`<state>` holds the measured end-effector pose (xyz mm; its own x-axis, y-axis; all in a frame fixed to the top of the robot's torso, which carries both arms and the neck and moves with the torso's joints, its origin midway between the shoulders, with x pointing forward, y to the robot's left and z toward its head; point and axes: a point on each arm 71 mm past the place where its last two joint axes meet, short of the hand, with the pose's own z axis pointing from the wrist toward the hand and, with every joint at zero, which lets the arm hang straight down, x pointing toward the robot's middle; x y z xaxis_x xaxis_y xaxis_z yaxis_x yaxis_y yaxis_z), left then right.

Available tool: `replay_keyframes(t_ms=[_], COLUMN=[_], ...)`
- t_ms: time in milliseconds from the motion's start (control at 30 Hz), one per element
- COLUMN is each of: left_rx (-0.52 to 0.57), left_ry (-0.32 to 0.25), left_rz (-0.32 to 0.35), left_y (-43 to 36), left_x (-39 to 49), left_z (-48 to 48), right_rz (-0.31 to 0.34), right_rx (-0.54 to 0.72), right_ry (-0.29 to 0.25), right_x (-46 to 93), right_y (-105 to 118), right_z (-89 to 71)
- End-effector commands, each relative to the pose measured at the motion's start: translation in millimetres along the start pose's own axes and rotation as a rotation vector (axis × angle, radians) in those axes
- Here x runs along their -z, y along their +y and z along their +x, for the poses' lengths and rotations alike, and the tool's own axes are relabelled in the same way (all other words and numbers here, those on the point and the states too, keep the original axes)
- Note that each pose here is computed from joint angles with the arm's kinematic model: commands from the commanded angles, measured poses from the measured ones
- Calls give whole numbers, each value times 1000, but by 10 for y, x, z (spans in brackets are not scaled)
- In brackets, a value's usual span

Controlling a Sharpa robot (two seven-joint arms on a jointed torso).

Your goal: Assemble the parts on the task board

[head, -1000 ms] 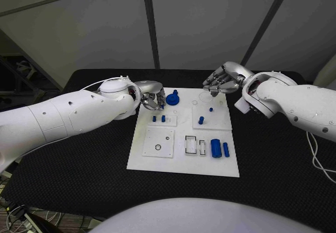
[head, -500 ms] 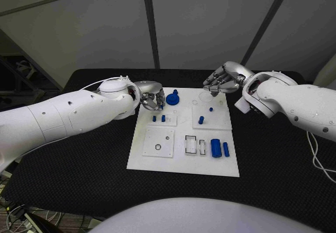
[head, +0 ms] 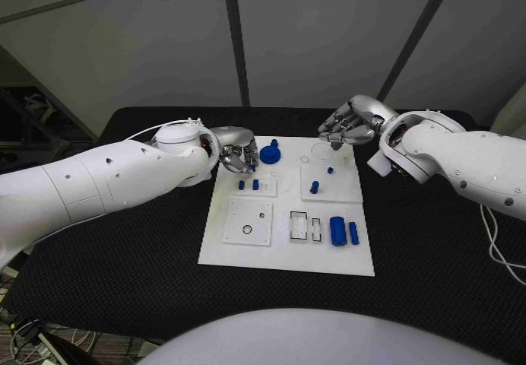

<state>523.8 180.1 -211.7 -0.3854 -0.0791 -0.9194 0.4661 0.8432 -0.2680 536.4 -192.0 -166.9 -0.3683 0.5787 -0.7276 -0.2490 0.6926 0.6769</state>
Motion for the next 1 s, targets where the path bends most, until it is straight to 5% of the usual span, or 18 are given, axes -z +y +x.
replay_keyframes(t_ms=[33,1000], left_rx=[-5,-7], left_ry=[15,15], left_rz=[6,-5], left_y=[-11,12], left_x=[-2,-15], left_z=[12,22], right_rz=[-3,-1], right_rx=[5,5], right_ry=[2,3], right_x=[-5,-8], right_y=[11,4], right_z=[-3,-4])
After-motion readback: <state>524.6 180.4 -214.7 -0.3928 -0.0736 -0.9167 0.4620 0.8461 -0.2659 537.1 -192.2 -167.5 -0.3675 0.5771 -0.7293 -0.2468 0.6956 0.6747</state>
